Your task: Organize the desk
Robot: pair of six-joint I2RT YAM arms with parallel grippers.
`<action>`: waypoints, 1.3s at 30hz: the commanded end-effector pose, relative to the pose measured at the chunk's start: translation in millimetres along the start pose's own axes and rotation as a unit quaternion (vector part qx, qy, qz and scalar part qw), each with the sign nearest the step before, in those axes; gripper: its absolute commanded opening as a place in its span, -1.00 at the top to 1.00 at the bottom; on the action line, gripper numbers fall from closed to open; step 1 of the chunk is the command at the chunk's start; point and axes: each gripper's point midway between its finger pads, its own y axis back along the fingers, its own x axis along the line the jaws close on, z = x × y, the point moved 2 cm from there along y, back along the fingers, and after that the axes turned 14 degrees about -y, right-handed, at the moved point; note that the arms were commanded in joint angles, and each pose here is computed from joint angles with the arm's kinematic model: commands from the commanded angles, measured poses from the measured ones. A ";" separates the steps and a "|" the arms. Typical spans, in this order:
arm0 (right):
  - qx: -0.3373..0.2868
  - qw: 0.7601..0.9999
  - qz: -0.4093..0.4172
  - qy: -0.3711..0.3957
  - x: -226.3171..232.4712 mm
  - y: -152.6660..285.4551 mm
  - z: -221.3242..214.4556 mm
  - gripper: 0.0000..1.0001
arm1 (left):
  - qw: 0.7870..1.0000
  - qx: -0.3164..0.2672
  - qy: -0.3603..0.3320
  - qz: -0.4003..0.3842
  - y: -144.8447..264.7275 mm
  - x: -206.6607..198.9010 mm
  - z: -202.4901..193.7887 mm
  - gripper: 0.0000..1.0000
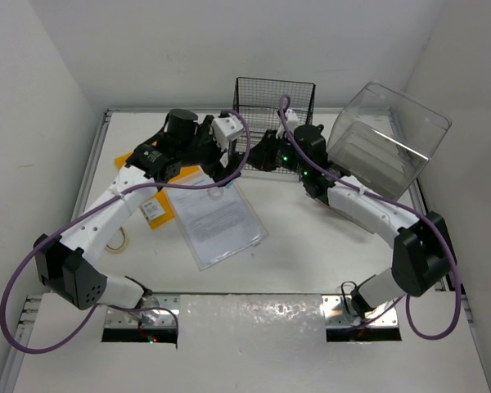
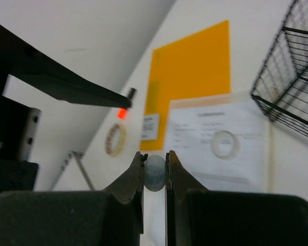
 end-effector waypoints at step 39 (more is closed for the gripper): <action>0.205 0.539 -0.693 0.433 -221.0 187.0 45.0 0.70 | 0.991 0.071 0.067 0.086 47.0 35.1 -63.5 -0.99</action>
